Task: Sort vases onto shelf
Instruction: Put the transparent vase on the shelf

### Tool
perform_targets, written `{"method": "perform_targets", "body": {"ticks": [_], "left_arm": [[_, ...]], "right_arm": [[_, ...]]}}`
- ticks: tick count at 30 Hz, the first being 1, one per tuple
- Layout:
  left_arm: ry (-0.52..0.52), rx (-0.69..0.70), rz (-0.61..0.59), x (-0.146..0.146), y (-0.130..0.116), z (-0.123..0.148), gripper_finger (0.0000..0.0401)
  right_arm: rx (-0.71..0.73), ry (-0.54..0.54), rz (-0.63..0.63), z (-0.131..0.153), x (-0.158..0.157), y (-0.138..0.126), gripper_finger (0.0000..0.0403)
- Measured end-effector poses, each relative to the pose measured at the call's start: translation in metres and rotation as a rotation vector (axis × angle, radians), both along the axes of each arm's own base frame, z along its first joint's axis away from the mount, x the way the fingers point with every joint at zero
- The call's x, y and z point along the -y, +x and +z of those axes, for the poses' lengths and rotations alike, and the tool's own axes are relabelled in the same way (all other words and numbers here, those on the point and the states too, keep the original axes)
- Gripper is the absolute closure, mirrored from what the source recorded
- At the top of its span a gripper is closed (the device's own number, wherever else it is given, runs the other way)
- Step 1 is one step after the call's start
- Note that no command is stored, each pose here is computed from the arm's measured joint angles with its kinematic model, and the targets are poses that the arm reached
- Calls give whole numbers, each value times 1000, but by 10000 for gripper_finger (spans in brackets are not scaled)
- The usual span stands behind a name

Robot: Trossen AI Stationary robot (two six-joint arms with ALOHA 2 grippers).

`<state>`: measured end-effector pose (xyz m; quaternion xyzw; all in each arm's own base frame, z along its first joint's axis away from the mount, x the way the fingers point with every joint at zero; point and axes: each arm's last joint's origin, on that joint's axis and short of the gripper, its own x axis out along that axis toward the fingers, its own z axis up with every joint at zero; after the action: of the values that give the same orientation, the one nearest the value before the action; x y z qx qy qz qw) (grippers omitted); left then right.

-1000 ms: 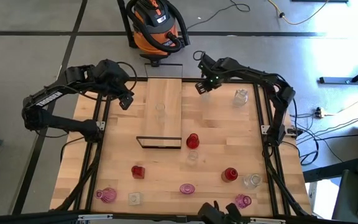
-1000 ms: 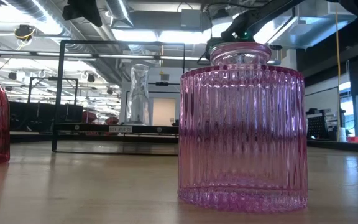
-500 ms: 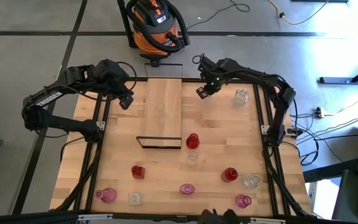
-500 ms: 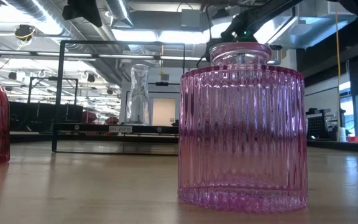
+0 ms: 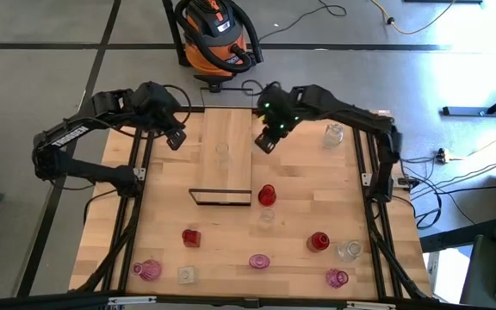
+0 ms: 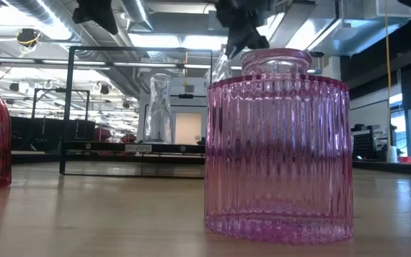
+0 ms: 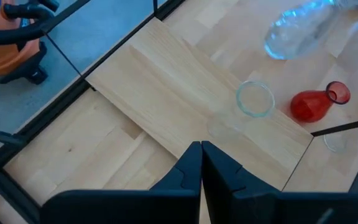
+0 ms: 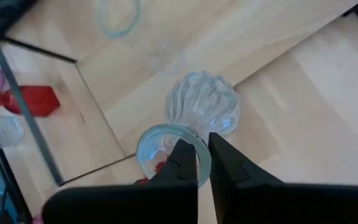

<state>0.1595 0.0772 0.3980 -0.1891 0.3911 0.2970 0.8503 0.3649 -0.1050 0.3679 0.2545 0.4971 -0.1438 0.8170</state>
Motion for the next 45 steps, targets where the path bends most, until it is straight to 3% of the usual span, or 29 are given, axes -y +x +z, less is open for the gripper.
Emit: {"method": "perform_targets", "body": {"ticks": [11, 22, 27, 34, 45], "left_arm": [[-19, -33, -33, -5, 15, -8, 401], [-34, -27, -38, -1, 17, -8, 401], [-37, -26, -55, 2, 19, -8, 401], [-38, -26, -63, 4, 20, -8, 401], [-32, -30, -66, 4, 19, -8, 401]], "right_arm": [[-125, 106, 56, -29, -2, 43, 402], [-107, 158, 81, -56, 2, 66, 402], [-73, 151, 84, -63, 4, 72, 402], [-150, 169, 75, -88, 4, 71, 402], [-100, 165, 51, -90, 5, 76, 382]]}}
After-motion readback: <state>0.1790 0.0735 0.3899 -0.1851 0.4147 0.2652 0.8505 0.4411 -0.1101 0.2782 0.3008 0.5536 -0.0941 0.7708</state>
